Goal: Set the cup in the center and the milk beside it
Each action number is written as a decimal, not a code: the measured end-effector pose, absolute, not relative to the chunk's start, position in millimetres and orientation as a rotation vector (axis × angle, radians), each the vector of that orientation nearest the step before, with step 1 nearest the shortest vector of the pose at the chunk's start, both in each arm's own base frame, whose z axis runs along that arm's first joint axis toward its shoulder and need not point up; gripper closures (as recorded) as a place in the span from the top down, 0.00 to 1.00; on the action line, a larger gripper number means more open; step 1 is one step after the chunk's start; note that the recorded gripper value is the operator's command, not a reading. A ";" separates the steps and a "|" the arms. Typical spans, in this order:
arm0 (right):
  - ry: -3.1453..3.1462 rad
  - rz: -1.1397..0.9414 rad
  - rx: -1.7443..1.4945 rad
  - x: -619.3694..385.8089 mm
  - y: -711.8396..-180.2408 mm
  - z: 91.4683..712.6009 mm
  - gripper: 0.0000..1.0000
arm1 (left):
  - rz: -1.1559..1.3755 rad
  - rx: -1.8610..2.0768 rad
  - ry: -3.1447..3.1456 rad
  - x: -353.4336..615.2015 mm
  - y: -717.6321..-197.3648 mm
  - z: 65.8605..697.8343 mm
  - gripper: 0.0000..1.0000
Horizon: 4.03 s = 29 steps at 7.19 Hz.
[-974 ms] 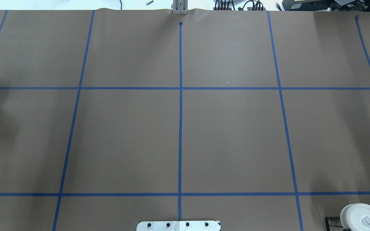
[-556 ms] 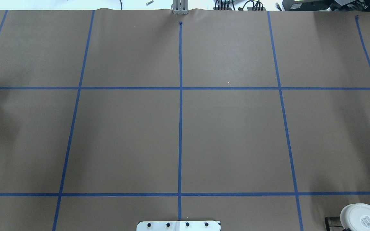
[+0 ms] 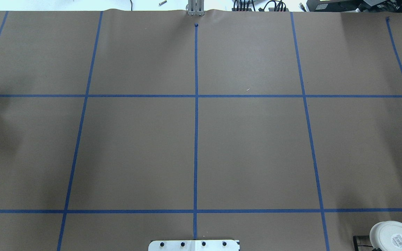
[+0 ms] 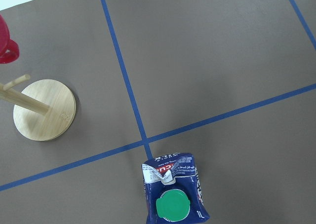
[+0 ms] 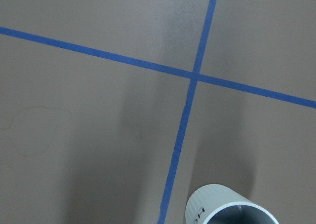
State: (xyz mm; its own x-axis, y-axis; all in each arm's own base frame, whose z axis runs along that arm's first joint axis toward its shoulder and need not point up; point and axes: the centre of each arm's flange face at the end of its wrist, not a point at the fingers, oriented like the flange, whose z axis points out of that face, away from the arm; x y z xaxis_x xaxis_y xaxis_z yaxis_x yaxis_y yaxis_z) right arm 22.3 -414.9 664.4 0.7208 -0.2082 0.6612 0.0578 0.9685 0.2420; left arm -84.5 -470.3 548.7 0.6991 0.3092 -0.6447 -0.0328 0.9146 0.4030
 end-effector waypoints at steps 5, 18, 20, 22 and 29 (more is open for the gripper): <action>-0.668 -0.209 0.132 -18.3 -404.3 696.4 0.44 | 0.201 0.385 0.777 -83.5 -472.1 546.4 0.99; -0.917 -0.325 0.383 -164.0 -543.7 419.3 0.00 | 0.200 0.377 0.779 -82.8 -470.2 550.0 0.99; -1.018 -0.214 0.281 -290.7 -536.1 319.8 0.00 | 0.199 0.376 0.780 -82.8 -469.8 550.8 0.99; -0.945 -0.121 0.236 -412.9 -499.7 239.4 0.00 | 0.197 0.371 0.781 -82.6 -469.8 552.9 0.99; -0.743 -0.038 0.074 -609.9 -432.2 128.1 0.00 | 0.195 0.358 0.783 -82.0 -469.0 559.8 0.99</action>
